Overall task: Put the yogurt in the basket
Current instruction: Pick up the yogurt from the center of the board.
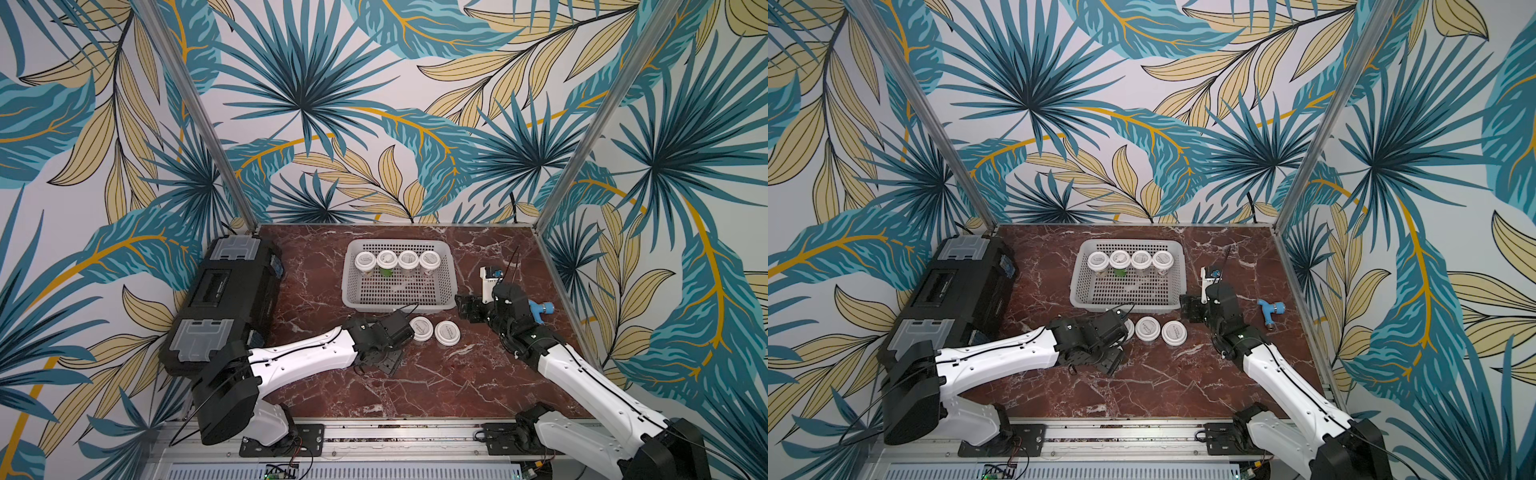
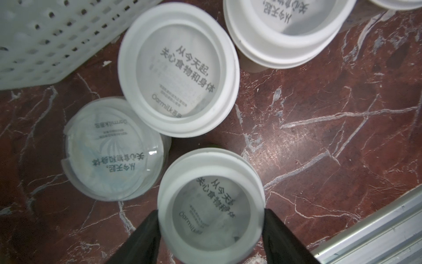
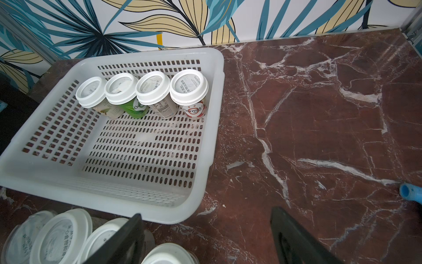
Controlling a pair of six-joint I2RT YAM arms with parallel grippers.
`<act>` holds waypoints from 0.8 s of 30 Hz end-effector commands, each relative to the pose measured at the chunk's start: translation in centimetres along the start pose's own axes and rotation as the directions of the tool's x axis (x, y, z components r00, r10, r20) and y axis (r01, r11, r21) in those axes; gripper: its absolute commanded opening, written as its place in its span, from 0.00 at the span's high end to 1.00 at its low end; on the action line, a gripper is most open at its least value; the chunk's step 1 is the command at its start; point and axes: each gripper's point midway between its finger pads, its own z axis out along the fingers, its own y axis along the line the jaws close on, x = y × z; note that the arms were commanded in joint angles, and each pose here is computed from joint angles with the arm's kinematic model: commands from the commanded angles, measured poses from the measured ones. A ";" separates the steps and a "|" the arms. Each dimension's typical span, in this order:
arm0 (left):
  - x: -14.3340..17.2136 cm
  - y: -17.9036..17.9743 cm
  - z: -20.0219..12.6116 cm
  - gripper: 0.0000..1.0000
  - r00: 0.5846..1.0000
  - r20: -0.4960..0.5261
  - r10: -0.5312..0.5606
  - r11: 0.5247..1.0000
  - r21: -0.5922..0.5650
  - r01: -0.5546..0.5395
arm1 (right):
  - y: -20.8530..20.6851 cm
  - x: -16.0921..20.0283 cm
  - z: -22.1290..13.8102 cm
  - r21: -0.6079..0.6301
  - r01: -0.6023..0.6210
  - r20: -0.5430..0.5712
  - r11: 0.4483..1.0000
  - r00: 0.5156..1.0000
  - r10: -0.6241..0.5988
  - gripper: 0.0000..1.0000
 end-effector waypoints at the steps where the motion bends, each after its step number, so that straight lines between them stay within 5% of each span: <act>1: -0.3 0.8 -2.2 0.30 1.000 0.024 0.005 1.000 -0.019 -0.004 | 0.2 0.0 0.0 -0.008 -0.010 -0.002 1.000 1.000 0.010 0.11; 13: -2.7 1.6 -9.3 0.30 0.994 0.094 0.050 0.999 -0.016 -0.049 | 0.2 0.0 0.0 -0.010 -0.009 -0.004 1.000 1.000 0.009 0.11; 24: -8.2 5.1 -14.2 0.30 0.971 0.232 0.062 0.996 -0.084 -0.043 | 0.2 0.0 0.1 -0.009 -0.009 -0.003 1.000 1.000 0.009 0.11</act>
